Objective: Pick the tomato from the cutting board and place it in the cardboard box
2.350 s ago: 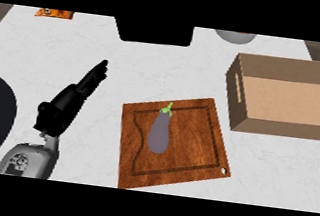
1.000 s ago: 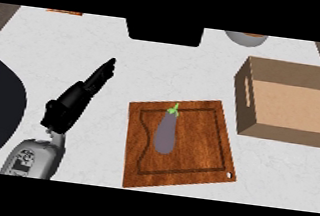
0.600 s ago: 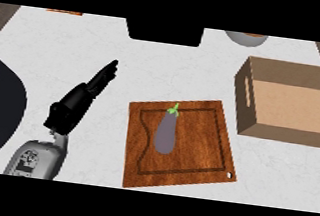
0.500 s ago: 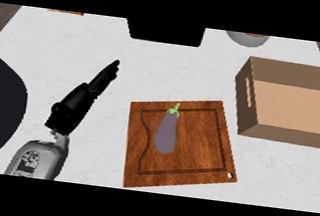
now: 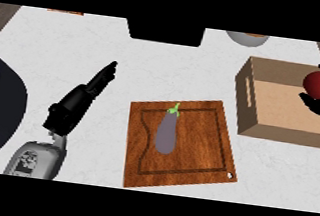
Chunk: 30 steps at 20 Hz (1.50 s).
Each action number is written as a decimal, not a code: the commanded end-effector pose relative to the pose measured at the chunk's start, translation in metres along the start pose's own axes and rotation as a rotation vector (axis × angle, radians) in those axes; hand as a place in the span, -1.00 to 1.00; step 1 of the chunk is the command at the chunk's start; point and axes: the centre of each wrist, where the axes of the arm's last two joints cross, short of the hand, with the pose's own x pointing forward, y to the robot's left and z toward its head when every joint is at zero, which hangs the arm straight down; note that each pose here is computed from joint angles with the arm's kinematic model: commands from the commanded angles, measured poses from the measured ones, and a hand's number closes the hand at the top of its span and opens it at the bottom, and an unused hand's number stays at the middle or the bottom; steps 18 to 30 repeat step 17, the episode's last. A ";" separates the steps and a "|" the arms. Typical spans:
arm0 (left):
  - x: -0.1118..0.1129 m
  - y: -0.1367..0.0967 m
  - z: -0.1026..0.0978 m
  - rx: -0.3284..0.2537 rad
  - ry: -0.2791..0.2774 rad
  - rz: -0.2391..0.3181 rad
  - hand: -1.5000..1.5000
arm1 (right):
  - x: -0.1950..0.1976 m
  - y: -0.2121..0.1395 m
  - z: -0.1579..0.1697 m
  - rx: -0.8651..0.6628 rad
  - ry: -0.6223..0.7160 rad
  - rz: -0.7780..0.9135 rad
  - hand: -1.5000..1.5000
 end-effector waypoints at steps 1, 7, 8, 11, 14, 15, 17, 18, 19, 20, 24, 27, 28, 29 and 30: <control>0.002 0.011 0.002 0.007 -0.001 0.003 0.00 | -0.029 0.022 -0.006 0.080 0.069 -0.111 -1.00; 0.013 0.000 -0.015 0.003 -0.015 0.013 0.00 | -0.031 0.019 -0.024 0.002 -0.002 -0.297 -1.00; 0.015 -0.005 -0.002 0.018 -0.011 0.015 0.00 | -0.042 0.011 -0.018 -0.014 -0.004 -0.341 -1.00; -0.007 0.011 0.008 -0.006 0.016 0.004 0.00 | -0.043 0.015 -0.016 -0.158 -0.004 -0.509 -1.00; 0.006 -0.002 -0.005 -0.008 0.003 0.002 0.00 | -0.053 -0.005 -0.021 -0.225 -0.005 -0.692 -1.00; -0.001 0.009 0.005 0.019 -0.001 -0.017 0.00 | -0.081 -0.018 -0.006 -0.256 -0.010 -0.718 -1.00; 0.013 -0.004 -0.011 -0.005 0.010 -0.001 0.00 | -0.098 -0.035 -0.003 -0.275 -0.001 -0.768 -1.00; 0.013 -0.004 -0.011 -0.005 0.010 -0.001 0.00 | -0.098 -0.035 -0.003 -0.275 -0.001 -0.768 -1.00; 0.013 -0.004 -0.011 -0.005 0.010 -0.001 0.00 | -0.098 -0.035 -0.003 -0.275 -0.001 -0.768 -1.00; 0.013 -0.004 -0.011 -0.005 0.010 -0.001 0.00 | -0.098 -0.035 -0.003 -0.275 -0.001 -0.768 -1.00; 0.013 -0.004 -0.011 -0.005 0.010 -0.001 0.00 | -0.098 -0.035 -0.003 -0.275 -0.001 -0.768 -1.00; 0.013 -0.004 -0.011 -0.005 0.010 -0.001 0.00 | -0.098 -0.035 -0.003 -0.275 -0.001 -0.768 -1.00; 0.013 -0.004 -0.011 -0.005 0.010 -0.001 0.00 | -0.098 -0.035 -0.003 -0.275 -0.001 -0.768 -1.00; 0.013 -0.004 -0.011 -0.005 0.010 -0.001 0.00 | -0.098 -0.035 -0.003 -0.275 -0.001 -0.768 -1.00; 0.013 -0.004 -0.011 -0.005 0.010 -0.001 0.00 | -0.098 -0.035 -0.003 -0.275 -0.001 -0.768 -1.00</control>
